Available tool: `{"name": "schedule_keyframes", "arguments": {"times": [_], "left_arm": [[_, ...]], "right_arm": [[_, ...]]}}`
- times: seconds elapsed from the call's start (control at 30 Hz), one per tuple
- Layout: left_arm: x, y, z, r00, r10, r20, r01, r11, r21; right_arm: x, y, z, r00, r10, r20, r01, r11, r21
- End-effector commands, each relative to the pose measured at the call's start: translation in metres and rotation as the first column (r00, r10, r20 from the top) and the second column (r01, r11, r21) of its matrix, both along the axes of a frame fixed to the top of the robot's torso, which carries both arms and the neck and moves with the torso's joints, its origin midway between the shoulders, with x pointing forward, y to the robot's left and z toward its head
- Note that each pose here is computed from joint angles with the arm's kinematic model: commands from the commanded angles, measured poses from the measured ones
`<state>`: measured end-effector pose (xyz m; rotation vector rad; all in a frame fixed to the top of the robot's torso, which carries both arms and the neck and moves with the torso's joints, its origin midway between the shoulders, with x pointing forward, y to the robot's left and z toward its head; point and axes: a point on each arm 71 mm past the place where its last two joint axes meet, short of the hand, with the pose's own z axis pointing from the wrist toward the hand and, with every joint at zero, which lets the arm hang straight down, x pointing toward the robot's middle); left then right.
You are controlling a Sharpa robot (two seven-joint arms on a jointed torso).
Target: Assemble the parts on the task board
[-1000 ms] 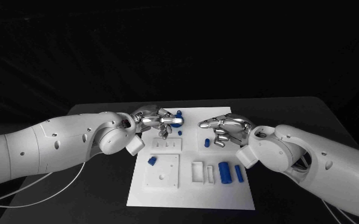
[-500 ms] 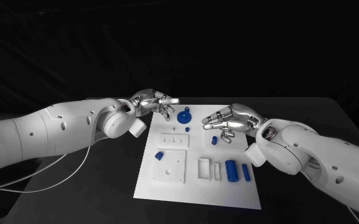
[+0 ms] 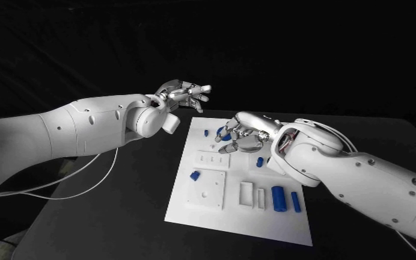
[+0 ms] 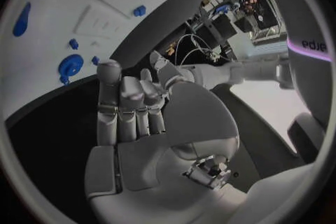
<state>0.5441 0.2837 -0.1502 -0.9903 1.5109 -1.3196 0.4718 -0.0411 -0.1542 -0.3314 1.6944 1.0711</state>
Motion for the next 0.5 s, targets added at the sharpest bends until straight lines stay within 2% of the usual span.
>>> {"name": "schedule_keyframes", "arguments": {"times": [0.03, 0.23, 0.4, 0.5], "left_arm": [[0.004, 0.004, 0.0083, 0.994, 0.095, 0.056, -0.092, 0.995, -0.048], [0.0071, 0.004, 0.0129, 0.988, 0.136, 0.08, -0.131, 0.989, -0.063], [0.0084, -0.002, 0.0149, 0.986, 0.139, 0.09, -0.133, 0.989, -0.069], [0.0086, -0.006, 0.0156, 0.987, 0.134, 0.092, -0.128, 0.989, -0.072]], "right_arm": [[-0.001, 0.013, -0.004, 0.984, 0.09, 0.155, -0.063, 0.984, -0.166], [-0.005, 0.039, -0.014, 0.967, 0.147, 0.206, -0.092, 0.963, -0.254], [-0.007, 0.058, -0.021, 0.958, 0.17, 0.231, -0.094, 0.947, -0.307], [-0.007, 0.066, -0.027, 0.957, 0.171, 0.233, -0.086, 0.938, -0.335]]}}
